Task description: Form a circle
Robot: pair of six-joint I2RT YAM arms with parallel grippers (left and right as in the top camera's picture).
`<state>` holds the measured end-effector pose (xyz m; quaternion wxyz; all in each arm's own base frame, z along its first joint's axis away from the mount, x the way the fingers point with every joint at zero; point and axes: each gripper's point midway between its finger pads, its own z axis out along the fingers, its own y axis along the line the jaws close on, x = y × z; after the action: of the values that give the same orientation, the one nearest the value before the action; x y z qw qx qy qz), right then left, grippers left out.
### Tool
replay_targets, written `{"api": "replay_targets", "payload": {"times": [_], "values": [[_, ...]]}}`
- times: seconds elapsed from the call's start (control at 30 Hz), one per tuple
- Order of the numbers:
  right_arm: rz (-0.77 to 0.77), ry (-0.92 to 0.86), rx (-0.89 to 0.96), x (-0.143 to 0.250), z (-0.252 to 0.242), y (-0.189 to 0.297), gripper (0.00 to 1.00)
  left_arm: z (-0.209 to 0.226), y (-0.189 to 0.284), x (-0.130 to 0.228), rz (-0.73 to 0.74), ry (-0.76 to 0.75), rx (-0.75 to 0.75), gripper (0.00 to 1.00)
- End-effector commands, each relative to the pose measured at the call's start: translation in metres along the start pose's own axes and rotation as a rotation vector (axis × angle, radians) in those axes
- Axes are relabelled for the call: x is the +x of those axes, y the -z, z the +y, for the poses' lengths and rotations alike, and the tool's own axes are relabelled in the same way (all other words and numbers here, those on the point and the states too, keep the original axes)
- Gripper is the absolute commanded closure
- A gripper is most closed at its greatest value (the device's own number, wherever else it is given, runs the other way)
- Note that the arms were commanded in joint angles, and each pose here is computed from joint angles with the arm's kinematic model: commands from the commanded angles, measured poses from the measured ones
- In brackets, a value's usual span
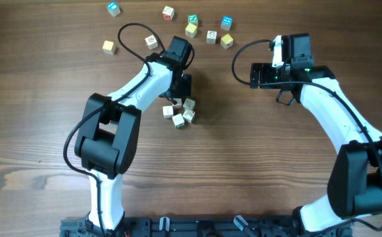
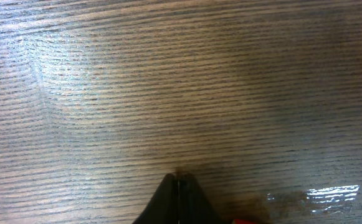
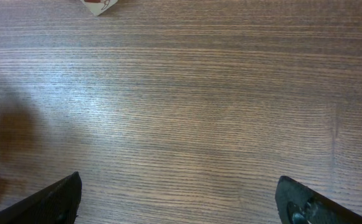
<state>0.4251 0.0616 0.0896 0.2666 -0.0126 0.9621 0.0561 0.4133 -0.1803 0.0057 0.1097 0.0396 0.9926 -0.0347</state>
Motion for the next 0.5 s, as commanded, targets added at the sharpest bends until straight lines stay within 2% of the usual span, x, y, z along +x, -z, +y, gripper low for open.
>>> {"api": "replay_targets", "payload": {"times": [0.0,0.1,0.27,0.47], "values": [[-0.01,-0.001,-0.003,-0.002,0.002,0.002,0.0,-0.002,-0.005,0.004,0.016,0.006,0.01,0.93],[-0.01,-0.001,-0.003,-0.002,0.002,0.002,0.0,0.012,-0.005,-0.006,-0.027,0.075,-0.051,0.91],[-0.01,-0.001,-0.003,-0.002,0.002,0.002,0.0,0.028,-0.005,-0.01,-0.028,0.15,-0.06,0.9],[-0.01,-0.001,-0.003,-0.002,0.002,0.002,0.0,0.038,0.001,-0.018,-0.041,0.173,-0.058,0.86]]}}
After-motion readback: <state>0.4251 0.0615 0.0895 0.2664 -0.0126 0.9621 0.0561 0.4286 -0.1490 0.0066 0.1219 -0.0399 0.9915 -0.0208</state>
